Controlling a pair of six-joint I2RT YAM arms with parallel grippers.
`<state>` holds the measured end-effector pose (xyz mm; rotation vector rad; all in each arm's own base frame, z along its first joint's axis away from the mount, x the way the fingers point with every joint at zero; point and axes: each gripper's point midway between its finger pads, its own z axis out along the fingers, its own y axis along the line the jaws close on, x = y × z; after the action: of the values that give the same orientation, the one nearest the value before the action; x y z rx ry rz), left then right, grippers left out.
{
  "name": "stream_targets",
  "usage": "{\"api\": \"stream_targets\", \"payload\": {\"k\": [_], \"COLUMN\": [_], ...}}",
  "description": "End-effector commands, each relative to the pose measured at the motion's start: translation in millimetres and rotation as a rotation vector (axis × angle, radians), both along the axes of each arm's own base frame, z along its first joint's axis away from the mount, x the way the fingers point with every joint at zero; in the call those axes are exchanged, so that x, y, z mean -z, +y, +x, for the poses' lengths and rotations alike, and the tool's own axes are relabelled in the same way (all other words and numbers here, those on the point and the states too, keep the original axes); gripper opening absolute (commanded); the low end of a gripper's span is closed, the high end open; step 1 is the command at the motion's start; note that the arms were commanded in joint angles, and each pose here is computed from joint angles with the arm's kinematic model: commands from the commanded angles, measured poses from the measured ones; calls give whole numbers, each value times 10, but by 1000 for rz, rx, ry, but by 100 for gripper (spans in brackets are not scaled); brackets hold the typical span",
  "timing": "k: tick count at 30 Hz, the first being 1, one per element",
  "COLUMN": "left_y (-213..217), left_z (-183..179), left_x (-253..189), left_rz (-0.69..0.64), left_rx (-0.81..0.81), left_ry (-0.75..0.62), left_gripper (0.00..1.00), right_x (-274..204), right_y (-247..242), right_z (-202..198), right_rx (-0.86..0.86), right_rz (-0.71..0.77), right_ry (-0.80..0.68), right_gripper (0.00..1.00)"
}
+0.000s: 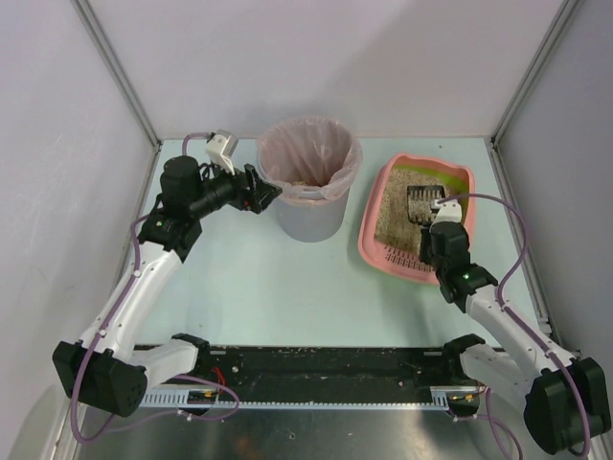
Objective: Clean the litter box
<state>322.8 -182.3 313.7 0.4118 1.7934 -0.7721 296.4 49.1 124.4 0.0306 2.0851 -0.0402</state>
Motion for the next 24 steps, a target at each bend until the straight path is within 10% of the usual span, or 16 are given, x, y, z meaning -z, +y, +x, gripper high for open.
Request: {"api": "stream_targets", "payload": {"k": [1, 24], "left_y": [0, 60], "left_z": [-7, 32], "left_x": [-60, -42], "left_rz": [-20, -5], "left_rx": [14, -22], "left_ry": [-9, -22], "left_gripper": [86, 86], "right_x": [-232, -101], "right_y": [48, -83], "right_z": [46, 15], "right_rx": [4, 71], "right_rz": [-35, -89], "right_ry": [-103, -19], "right_gripper": [0, 0]}}
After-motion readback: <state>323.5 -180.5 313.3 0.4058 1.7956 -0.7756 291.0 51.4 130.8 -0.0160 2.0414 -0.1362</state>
